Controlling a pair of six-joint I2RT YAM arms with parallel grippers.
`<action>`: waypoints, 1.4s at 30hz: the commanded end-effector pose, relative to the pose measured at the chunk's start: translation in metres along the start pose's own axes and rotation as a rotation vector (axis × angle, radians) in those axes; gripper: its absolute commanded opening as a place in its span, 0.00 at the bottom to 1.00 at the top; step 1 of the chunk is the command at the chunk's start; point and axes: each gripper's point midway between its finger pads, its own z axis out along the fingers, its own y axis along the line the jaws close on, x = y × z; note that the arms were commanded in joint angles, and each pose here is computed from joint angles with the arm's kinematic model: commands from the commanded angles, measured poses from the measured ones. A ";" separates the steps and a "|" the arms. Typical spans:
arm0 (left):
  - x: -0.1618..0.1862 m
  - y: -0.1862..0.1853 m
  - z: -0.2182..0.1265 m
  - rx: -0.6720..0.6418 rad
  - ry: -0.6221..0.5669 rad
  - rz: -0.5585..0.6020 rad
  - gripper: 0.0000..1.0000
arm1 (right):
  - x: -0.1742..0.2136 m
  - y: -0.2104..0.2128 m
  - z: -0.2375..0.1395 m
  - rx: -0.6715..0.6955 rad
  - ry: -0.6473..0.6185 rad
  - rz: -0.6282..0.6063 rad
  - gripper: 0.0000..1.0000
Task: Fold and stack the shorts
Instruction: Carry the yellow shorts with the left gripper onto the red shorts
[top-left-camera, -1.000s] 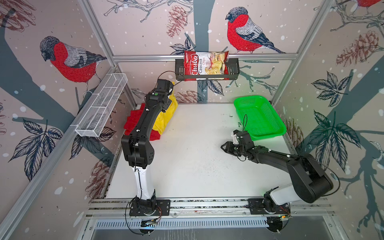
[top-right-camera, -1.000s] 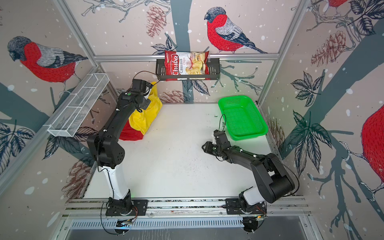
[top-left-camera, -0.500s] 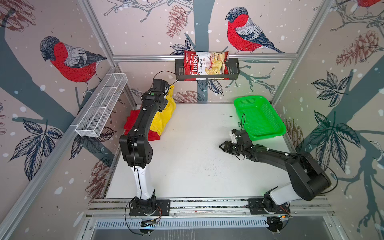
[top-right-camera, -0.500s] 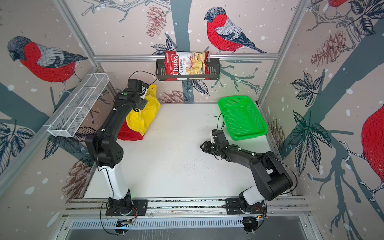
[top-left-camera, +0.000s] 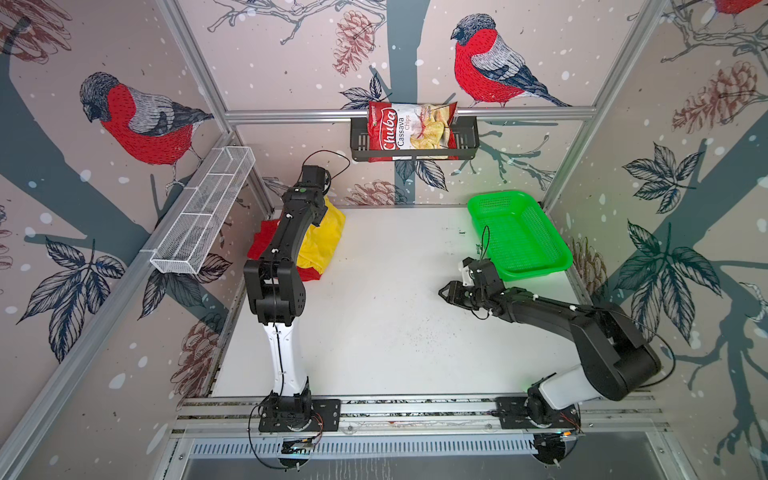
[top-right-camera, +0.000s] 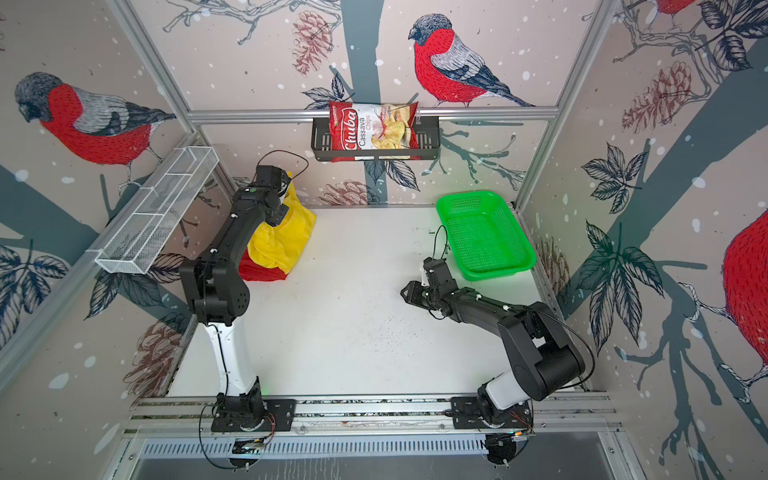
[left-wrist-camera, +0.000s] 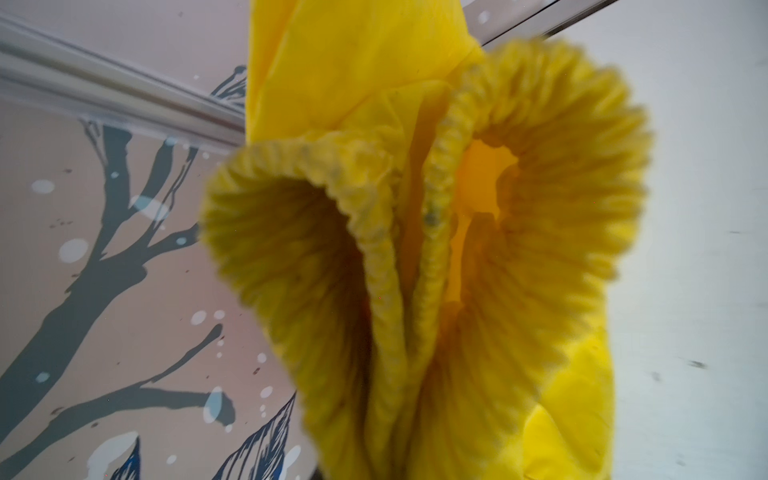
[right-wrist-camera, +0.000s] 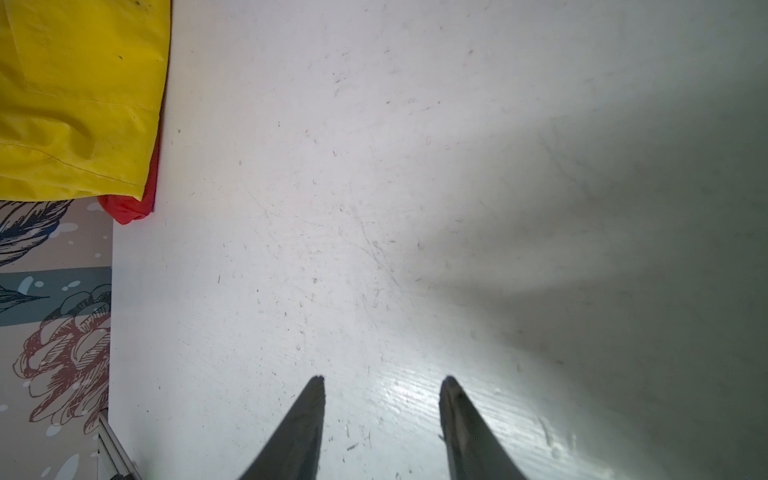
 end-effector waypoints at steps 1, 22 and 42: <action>0.003 0.024 0.007 -0.112 0.020 -0.013 0.00 | -0.001 -0.003 0.000 0.017 -0.003 -0.005 0.47; 0.052 0.050 0.085 -0.242 0.202 -0.081 0.34 | 0.002 -0.007 0.010 0.027 0.025 0.005 0.47; 0.005 0.028 0.027 -0.083 0.043 -0.280 0.75 | -0.016 0.018 0.006 -0.018 -0.027 -0.029 0.48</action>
